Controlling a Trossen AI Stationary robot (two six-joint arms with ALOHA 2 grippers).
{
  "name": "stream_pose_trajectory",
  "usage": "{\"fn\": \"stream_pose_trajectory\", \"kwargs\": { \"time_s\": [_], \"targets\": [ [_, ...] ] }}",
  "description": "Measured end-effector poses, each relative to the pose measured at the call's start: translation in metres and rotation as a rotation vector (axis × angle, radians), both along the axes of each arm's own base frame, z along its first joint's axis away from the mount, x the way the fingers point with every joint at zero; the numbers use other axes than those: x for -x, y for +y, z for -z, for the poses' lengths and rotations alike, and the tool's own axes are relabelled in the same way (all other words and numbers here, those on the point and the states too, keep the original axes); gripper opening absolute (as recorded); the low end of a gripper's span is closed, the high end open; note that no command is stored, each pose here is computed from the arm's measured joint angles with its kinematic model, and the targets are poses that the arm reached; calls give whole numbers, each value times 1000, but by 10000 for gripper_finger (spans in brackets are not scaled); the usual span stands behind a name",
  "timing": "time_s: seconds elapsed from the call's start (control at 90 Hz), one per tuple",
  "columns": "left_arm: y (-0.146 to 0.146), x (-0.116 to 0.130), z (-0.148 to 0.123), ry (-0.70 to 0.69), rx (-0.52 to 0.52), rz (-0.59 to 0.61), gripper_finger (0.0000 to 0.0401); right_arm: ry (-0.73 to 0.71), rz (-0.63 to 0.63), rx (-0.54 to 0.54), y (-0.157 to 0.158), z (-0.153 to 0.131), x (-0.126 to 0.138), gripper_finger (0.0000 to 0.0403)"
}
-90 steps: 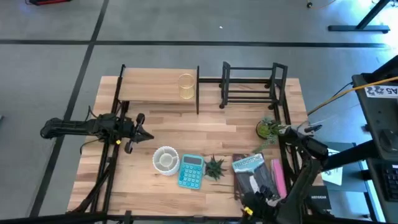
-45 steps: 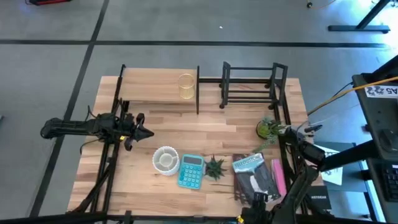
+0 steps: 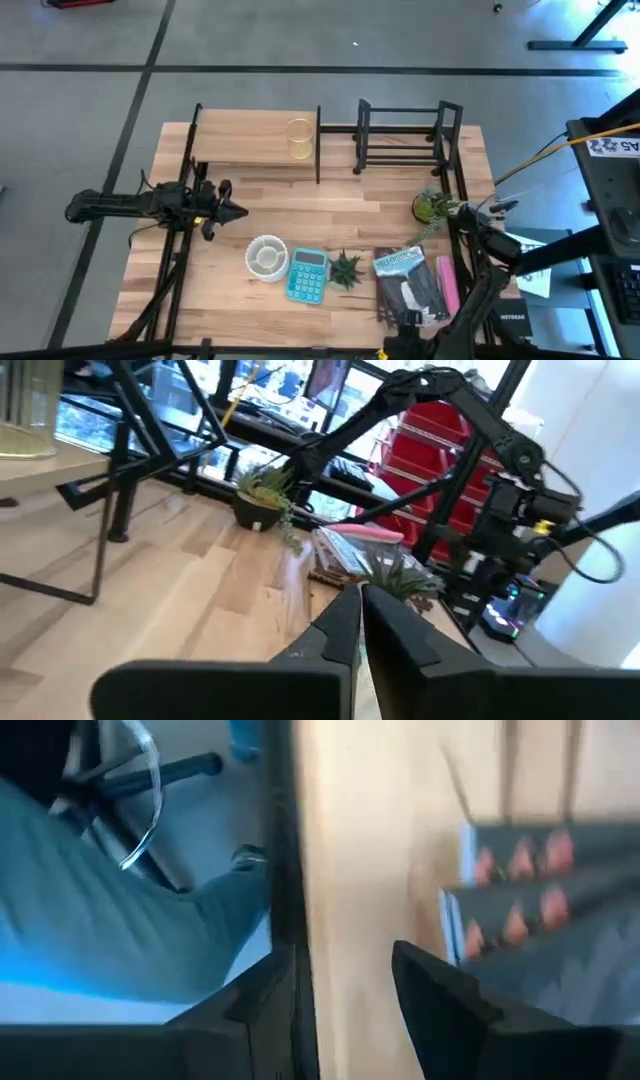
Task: Stock shelves
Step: Put the blue book on the bookshelf
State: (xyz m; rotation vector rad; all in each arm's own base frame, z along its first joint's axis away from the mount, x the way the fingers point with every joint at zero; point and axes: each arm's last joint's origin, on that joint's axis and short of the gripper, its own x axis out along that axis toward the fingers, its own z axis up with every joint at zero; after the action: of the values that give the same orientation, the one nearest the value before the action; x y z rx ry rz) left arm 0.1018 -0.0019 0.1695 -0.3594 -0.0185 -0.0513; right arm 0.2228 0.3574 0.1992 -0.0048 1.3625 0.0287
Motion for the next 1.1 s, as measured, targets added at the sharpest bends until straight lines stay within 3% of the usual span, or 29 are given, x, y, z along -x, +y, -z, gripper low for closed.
{"fn": "stream_pose_trajectory", "kwargs": {
  "time_s": [0.244, 0.4, 0.589, 0.744, 0.856, 0.967, 1.1],
  "targets": [
    [0, 0, 0, 0, 0, -3, 0, -3, -201, 81, -3, -7, 0, 221],
    [0, 0, 0, 0, 0, -4, 0, 59, -361, 189, -5, -6, 15, 257],
    [0, 0, 0, 4, 0, -5, 0, 54, -421, 298, -1, 3, 40, 259],
    [0, 0, 0, 5, 0, -6, 0, 57, -452, 429, 6, 29, 55, 251],
    [0, 0, 0, 5, 0, -5, 0, 33, -427, 501, 9, 44, 57, 242],
    [0, 0, 0, 5, 55, -9, 0, -10, -298, 566, 5, 53, 56, 224],
    [1, 0, 0, 8, 106, -27, 0, -66, -159, 565, 4, 54, 55, 188]
  ]
}}
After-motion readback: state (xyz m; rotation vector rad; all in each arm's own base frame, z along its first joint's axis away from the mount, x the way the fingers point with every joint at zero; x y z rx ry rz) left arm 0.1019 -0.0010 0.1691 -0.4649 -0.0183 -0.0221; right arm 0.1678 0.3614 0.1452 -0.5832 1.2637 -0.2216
